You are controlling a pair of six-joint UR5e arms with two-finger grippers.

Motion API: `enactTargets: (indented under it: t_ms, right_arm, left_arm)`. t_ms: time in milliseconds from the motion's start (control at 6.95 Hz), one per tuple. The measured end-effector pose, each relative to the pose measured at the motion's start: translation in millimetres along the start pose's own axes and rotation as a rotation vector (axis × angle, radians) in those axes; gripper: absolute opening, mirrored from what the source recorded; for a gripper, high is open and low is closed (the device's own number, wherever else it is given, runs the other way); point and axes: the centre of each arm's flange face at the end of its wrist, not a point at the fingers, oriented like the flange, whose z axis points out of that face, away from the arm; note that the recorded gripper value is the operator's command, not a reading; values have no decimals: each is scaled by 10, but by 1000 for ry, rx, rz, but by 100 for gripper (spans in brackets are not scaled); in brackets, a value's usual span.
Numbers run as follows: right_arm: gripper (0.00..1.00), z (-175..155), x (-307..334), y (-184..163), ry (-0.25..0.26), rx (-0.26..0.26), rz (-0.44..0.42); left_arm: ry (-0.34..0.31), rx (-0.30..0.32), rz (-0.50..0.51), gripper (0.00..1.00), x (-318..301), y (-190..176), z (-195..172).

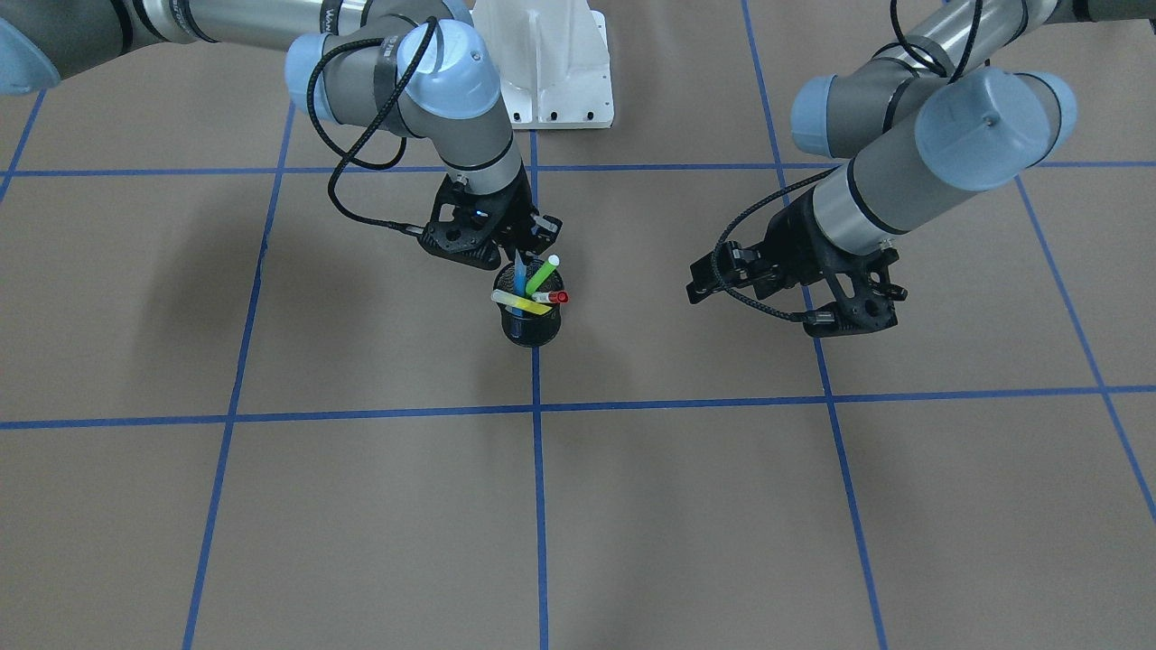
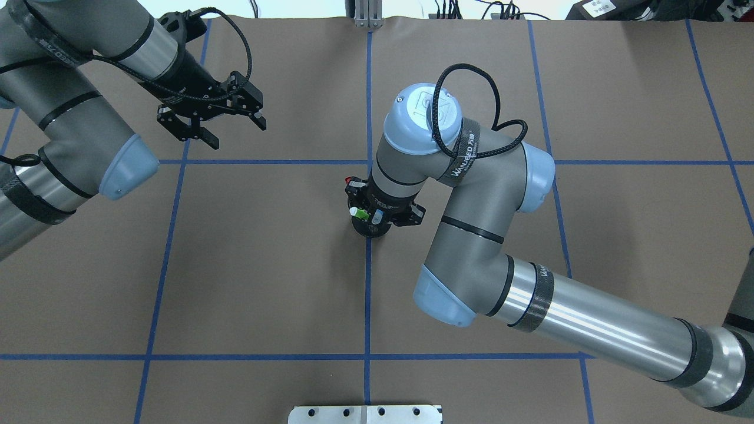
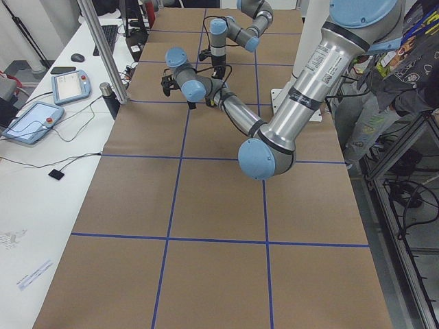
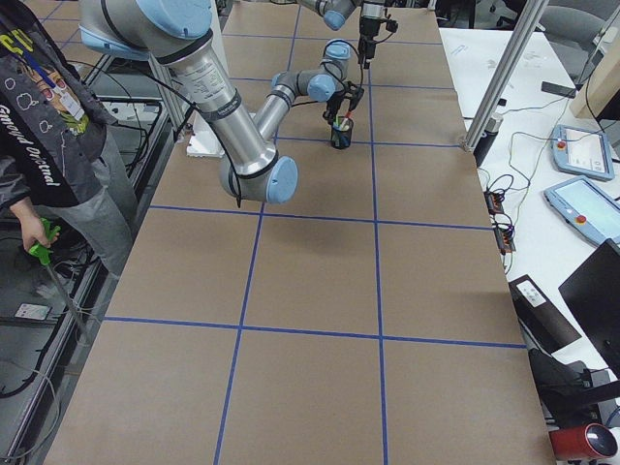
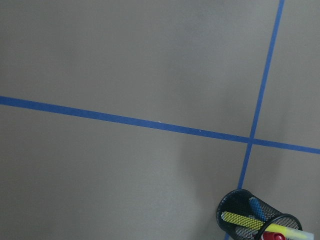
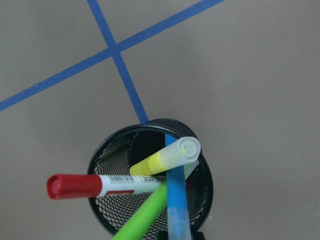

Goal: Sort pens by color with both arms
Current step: 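Lower the right gripper and grasp the blue marker while the left arm approaches, then lift the blue marker out with the right gripper while left gripper grasps red-capped marker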

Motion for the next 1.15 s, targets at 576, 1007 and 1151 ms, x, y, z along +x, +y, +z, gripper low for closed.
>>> enactTargets:
  t_ms: [576, 1007, 1151]
  right_arm:
    - [17, -304, 52, -217, -37, 5, 16]
    - [17, -788, 134, -372, -100, -29, 43]
    - [16, -861, 154, -346, -111, -40, 57]
  left_arm:
    - [55, 9, -19, 99, 290, -43, 381]
    - [103, 81, 17, 99, 589, 97, 609]
    - [110, 97, 22, 94, 728, 173, 677]
